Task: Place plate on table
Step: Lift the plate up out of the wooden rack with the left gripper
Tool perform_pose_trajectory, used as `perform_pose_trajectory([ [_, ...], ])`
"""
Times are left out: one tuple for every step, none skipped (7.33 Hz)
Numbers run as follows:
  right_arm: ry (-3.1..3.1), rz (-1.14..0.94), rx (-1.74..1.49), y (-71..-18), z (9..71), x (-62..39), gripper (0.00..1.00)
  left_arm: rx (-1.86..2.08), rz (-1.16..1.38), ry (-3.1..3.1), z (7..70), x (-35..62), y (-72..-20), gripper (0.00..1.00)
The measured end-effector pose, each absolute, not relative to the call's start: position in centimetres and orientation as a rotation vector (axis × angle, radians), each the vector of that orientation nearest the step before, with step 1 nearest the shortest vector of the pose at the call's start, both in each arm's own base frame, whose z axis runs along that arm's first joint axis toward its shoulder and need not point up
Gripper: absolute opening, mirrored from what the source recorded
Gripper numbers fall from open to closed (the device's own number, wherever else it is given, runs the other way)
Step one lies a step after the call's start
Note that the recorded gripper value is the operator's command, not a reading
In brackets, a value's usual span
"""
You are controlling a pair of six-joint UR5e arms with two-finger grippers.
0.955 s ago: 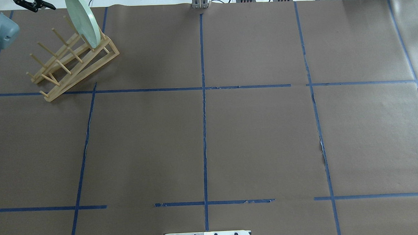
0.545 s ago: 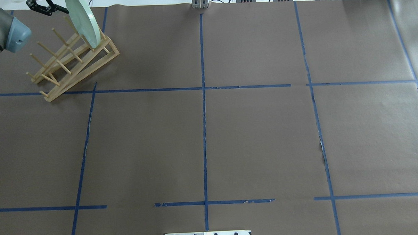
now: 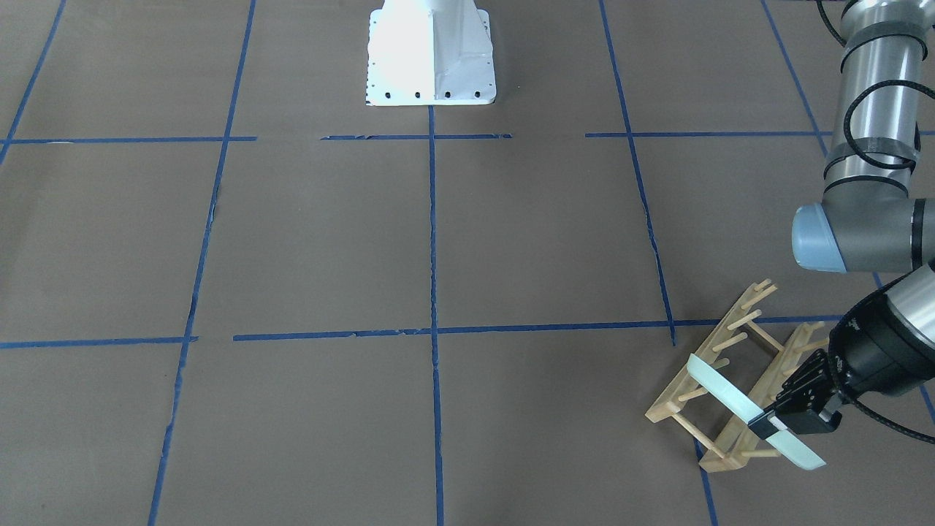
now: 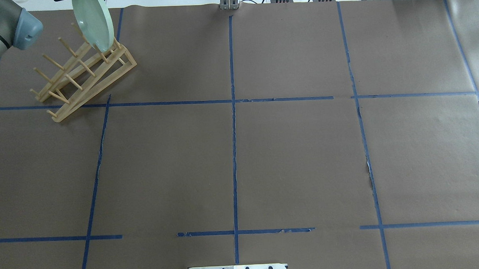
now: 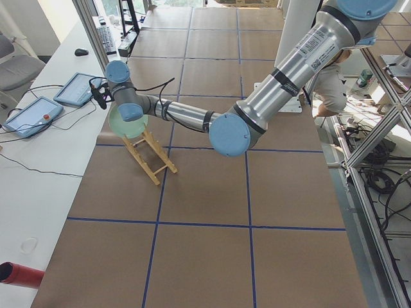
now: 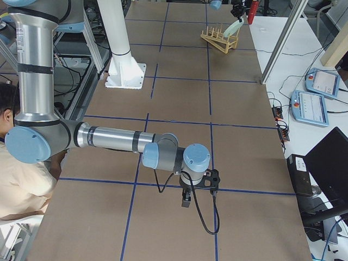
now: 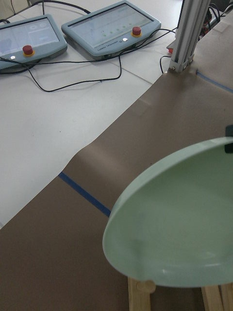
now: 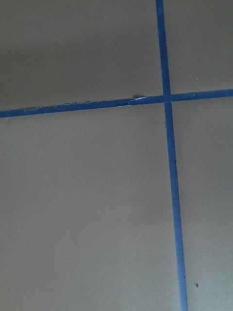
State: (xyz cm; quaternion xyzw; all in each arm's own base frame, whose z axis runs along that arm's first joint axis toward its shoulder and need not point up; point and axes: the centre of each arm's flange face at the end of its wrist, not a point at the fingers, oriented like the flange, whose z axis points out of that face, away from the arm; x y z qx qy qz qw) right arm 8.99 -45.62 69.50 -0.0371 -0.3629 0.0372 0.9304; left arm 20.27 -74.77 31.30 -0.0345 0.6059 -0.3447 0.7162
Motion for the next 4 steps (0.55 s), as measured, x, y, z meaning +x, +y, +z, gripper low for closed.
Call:
perform_pose_trajectory([
  [-0.743,0.076,-0.076,-45.6,69.5,9.0,1.0,-0.073,-0.772,1.372,29.2,19.8,-74.3,0.0],
  [-0.743,0.076,-0.076,-45.6,69.5,9.0,1.0,-0.067,-0.776,1.413,26.6,19.1,-73.5,0.0],
  [-0.743,0.076,-0.076,-45.6,69.5,9.0,1.0,-0.061,-0.776,1.453,23.9,18.4,-72.6,0.0],
  [-0.743,0.076,-0.076,-45.6,69.5,9.0,1.0,-0.062,-0.766,1.487,21.3,18.6,-71.5,0.0],
])
